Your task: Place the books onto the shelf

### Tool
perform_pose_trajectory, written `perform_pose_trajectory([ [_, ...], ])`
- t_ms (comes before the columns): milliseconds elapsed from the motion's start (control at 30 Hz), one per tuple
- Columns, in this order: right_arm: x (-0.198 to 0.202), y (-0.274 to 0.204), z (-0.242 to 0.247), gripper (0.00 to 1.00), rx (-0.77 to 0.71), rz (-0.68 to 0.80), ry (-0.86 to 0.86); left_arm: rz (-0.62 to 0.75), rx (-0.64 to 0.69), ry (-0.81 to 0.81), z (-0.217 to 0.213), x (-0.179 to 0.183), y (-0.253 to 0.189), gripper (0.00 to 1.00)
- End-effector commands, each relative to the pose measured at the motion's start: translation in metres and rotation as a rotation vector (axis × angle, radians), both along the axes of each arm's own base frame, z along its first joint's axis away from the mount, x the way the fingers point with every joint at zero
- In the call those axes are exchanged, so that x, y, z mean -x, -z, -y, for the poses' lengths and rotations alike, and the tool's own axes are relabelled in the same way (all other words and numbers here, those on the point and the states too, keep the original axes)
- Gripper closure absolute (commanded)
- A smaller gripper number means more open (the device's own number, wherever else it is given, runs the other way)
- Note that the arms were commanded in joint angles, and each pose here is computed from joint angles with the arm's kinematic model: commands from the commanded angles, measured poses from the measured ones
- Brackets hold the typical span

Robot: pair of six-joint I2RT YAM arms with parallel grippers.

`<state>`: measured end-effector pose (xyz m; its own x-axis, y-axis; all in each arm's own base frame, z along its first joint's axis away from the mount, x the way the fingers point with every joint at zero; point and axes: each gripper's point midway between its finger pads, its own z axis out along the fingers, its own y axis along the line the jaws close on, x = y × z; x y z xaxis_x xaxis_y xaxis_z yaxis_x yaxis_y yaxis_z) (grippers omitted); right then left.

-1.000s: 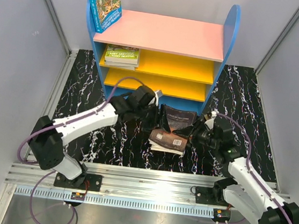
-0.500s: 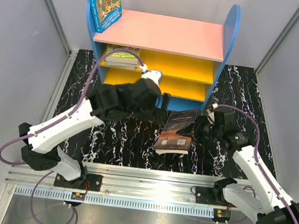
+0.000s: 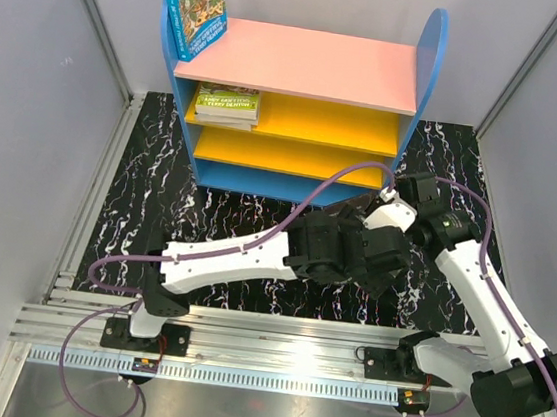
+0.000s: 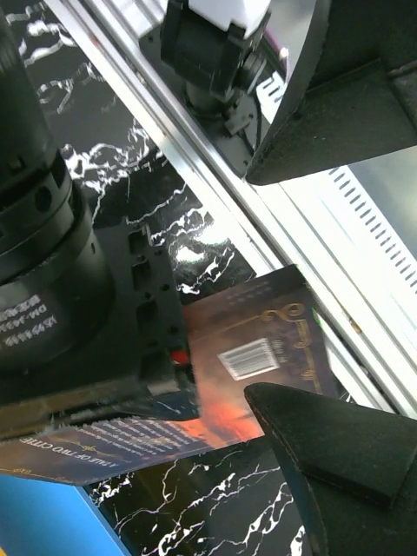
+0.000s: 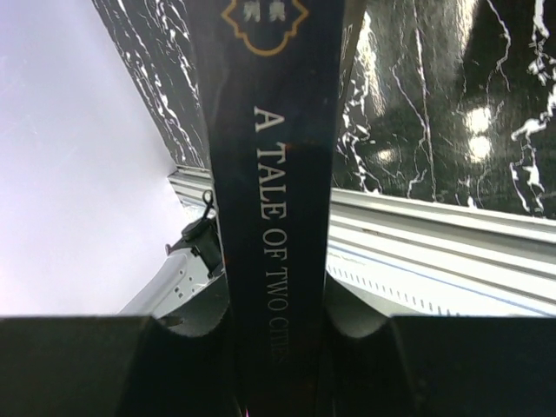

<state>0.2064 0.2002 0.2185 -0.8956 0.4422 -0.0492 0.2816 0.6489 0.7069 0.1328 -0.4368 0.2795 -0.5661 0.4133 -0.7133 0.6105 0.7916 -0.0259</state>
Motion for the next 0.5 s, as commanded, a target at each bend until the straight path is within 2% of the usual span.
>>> perform_pose_trajectory([
  [0, 0.001, -0.042, -0.01, 1.0, -0.078, 0.083, -0.049, 0.039, 0.011, 0.005, -0.001, -0.007, -0.011, 0.01],
  [133, 0.01, -0.056, -0.011, 1.0, -0.111, 0.082, -0.069, 0.036, -0.073, -0.024, -0.01, -0.01, 0.011, 0.01],
  [267, 0.023, -0.069, -0.018, 1.0, -0.181, 0.042, -0.098, 0.066, -0.155, -0.031, -0.015, -0.016, 0.026, 0.18],
  [300, 0.026, -0.069, -0.019, 1.0, -0.193, 0.026, -0.102, 0.075, -0.17, -0.032, -0.016, -0.017, 0.028, 0.33],
  [367, 0.033, -0.076, -0.02, 1.0, -0.225, 0.012, -0.114, 0.079, -0.21, -0.023, -0.016, -0.019, 0.038, 0.5],
  [400, 0.035, -0.078, -0.02, 1.0, -0.231, 0.005, -0.115, 0.079, -0.216, -0.023, -0.016, -0.019, 0.039, 0.68],
  [467, 0.039, -0.083, -0.02, 1.0, -0.24, 0.007, -0.121, 0.08, -0.236, -0.02, -0.018, -0.018, 0.044, 0.93],
])
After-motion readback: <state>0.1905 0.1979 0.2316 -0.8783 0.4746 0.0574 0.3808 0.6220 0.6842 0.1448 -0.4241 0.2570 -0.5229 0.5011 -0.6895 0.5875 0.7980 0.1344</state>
